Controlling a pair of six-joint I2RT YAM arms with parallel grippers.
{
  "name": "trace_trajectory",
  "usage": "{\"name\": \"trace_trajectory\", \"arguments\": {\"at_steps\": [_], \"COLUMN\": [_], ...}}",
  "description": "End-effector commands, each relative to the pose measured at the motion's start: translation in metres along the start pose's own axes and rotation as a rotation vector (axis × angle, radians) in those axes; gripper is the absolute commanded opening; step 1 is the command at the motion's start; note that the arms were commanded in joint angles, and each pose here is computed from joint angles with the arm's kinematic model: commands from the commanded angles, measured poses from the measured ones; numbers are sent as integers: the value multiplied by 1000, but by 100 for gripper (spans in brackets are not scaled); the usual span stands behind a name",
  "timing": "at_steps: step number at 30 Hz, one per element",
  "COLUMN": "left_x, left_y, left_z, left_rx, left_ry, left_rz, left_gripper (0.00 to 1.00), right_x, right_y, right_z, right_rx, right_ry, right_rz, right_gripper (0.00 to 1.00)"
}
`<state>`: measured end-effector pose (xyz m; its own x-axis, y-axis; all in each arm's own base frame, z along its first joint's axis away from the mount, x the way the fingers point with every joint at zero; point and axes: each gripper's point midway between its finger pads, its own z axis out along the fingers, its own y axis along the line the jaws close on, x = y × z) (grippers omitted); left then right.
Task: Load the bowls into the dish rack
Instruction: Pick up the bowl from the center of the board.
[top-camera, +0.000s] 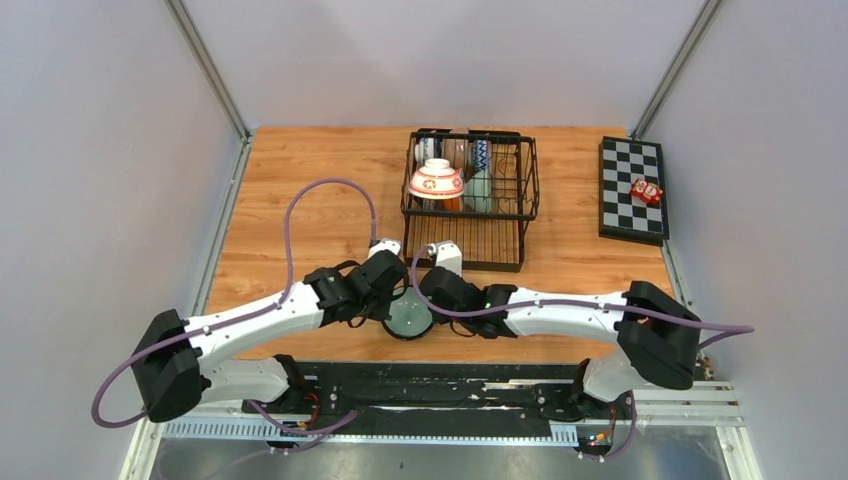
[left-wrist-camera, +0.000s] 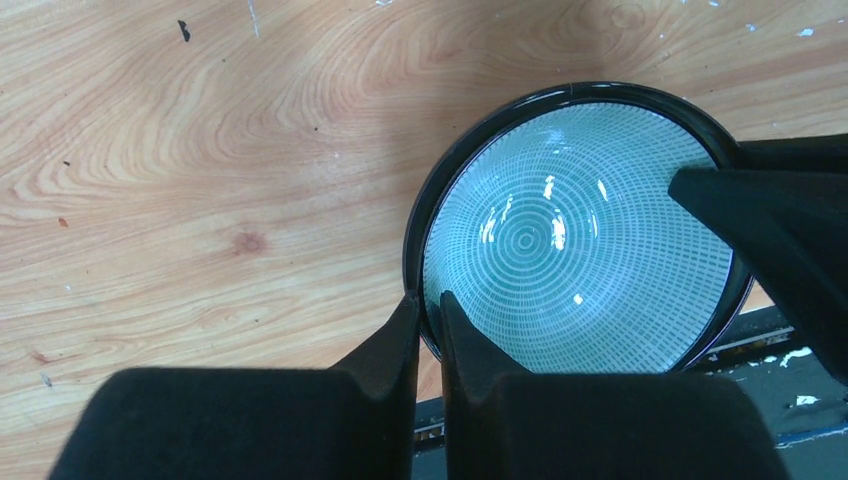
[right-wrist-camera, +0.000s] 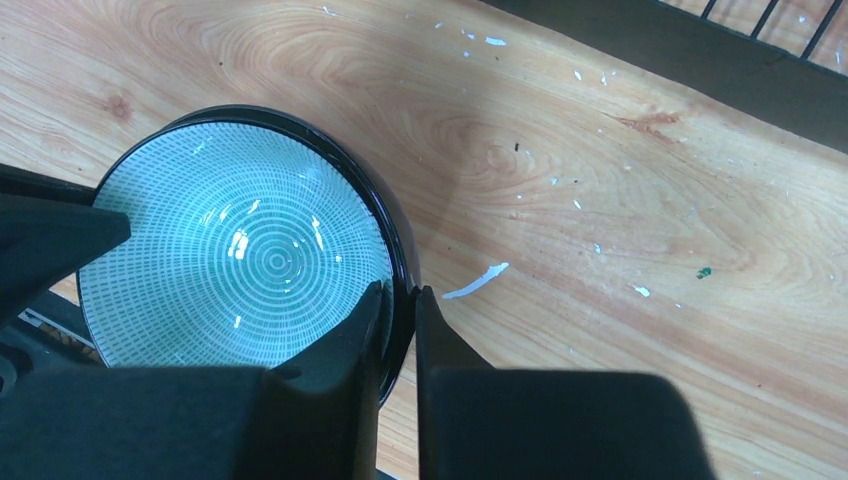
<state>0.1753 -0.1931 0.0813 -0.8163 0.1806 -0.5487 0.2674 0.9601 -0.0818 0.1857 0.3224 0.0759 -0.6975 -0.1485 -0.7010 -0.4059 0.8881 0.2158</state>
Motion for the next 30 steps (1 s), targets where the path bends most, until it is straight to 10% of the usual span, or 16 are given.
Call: {"name": "trace_trajectory", "arguments": {"at_steps": [1,6,13,30], "left_x": [-5,-9,-19,-47], "left_y": [-15,-12,-13,-14], "left_z": [5,4,0,-28], "left_rx": [41,21,11,46], "left_ry": [6,-6,-20,-139], "left_rz": [28,34,55,47], "left_gripper": [0,0,0,0], "right_x": [3,-5,-15,-40], "right_y": [6,-1,-3,12], "right_z": [-11,-22,-33,-51], "right_rx": [-43,-26,-28,-108], "right_ry": [-3,-31,-61,-94], "right_rz": [0,-6,-5,-166], "right_gripper": [16,47,66,76]}}
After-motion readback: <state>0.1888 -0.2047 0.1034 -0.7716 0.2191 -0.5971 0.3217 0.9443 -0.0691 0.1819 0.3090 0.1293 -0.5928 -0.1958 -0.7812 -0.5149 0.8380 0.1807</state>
